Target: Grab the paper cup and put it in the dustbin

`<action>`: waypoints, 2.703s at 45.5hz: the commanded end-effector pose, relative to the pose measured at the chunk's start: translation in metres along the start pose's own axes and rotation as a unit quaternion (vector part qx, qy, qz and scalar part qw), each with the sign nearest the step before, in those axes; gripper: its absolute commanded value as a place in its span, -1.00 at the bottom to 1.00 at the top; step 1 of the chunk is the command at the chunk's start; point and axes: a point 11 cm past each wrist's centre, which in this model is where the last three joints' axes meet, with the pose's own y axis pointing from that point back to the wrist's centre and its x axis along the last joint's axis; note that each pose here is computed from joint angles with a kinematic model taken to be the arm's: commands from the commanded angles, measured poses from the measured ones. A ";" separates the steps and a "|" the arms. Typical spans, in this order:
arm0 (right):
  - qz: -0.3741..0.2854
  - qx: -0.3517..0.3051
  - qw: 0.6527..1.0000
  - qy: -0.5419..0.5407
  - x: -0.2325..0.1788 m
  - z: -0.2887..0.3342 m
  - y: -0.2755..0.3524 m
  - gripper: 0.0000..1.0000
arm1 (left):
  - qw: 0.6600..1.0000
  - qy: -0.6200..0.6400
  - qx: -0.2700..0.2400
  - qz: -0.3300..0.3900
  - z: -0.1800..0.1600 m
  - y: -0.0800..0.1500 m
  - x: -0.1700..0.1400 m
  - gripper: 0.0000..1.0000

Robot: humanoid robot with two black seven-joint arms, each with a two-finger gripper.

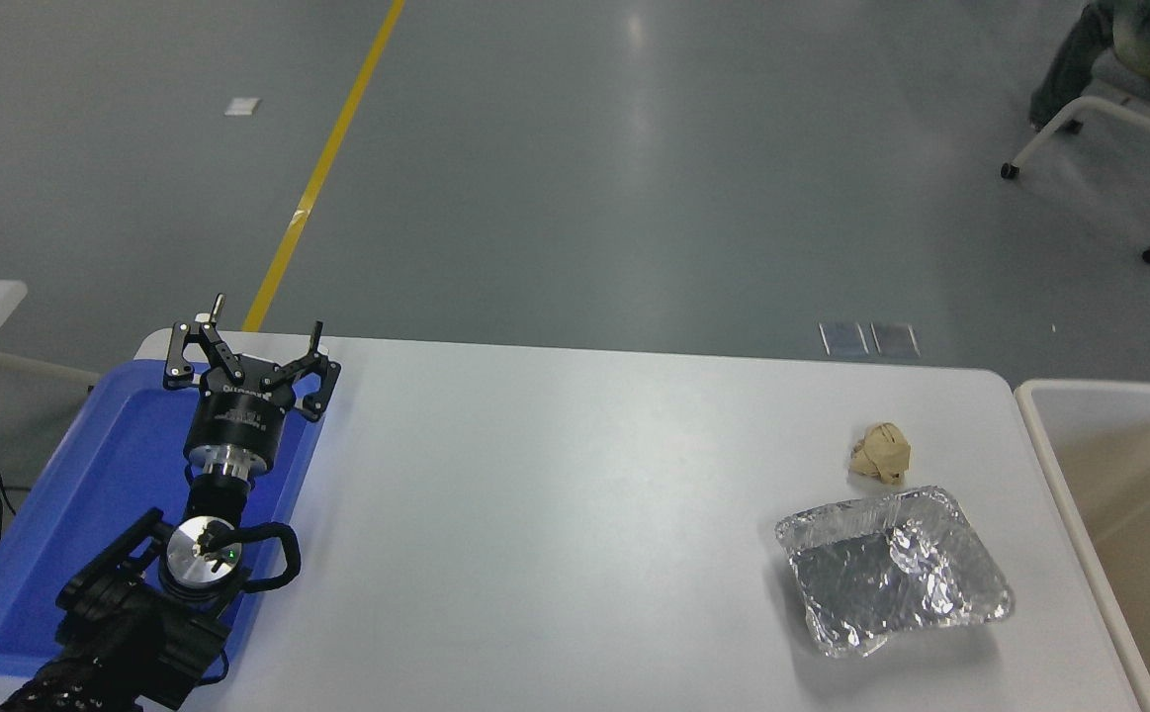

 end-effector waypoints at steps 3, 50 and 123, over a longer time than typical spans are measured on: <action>-0.002 0.027 0.999 -0.022 -0.039 -0.046 -0.029 -1.00 | 1.000 0.000 0.000 0.000 0.000 0.000 0.000 1.00; 0.073 0.055 0.991 -0.094 0.010 -0.070 -0.027 0.95 | 1.000 0.000 -0.001 0.000 0.000 0.000 0.000 1.00; 0.022 0.384 0.917 0.111 0.181 -0.300 0.292 0.99 | 1.000 0.000 -0.001 -0.001 0.001 0.000 0.000 1.00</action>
